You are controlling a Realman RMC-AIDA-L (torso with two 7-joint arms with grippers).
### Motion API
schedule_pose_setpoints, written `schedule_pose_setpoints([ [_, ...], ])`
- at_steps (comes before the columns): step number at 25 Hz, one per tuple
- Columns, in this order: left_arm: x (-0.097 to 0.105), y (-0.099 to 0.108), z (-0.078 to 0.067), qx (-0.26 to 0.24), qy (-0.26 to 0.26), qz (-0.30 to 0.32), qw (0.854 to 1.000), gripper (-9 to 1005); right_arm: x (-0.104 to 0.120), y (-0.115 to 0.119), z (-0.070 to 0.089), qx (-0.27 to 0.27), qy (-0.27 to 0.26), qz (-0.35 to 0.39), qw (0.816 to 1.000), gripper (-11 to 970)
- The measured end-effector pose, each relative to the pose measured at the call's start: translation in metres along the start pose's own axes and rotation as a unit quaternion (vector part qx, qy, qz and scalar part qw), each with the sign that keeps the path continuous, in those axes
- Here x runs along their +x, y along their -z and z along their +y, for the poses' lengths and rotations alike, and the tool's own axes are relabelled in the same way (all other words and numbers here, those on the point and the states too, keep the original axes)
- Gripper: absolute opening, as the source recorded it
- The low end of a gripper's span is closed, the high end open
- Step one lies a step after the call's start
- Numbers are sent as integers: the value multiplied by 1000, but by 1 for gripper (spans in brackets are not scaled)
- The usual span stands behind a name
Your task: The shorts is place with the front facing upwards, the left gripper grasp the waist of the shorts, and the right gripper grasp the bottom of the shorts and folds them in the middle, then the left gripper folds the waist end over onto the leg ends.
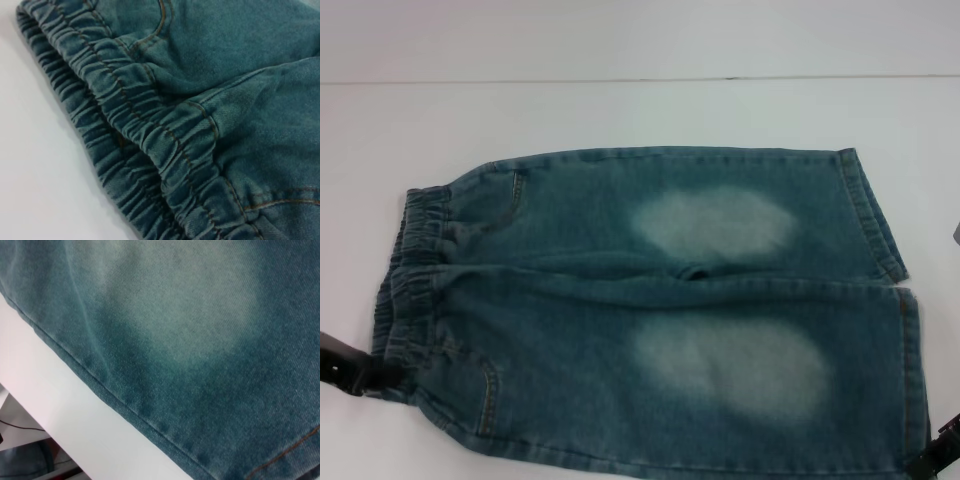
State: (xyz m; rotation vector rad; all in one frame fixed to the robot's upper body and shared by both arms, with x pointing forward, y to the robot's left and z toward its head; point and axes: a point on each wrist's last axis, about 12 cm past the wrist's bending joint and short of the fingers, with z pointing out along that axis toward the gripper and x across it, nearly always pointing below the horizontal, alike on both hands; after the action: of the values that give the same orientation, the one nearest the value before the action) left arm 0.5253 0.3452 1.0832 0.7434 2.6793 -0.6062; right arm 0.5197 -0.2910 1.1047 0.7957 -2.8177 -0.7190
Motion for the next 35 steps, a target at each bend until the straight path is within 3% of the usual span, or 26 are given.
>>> schedule_pose_setpoints([
  [12, 1, -2, -1, 2, 2, 0, 1000, 57, -3, -1, -1, 10, 11, -7, 1000, 77],
  [18, 1, -3, -2, 5, 3, 0, 1000, 57, -6, 2, -1, 12, 28, -23, 999, 81],
  [22, 0, -2, -3, 9, 6, -5, 1000, 57, -4, 13, 3, -8, 68, -60, 996, 79],
  [27, -13, 5, -5, 13, 2, -27, 1000, 57, -2, 29, 8, -35, 135, -127, 982, 73],
  [35, -38, 25, -7, 15, -11, -84, 996, 58, -9, 51, 5, -33, 169, -247, 954, 54],
])
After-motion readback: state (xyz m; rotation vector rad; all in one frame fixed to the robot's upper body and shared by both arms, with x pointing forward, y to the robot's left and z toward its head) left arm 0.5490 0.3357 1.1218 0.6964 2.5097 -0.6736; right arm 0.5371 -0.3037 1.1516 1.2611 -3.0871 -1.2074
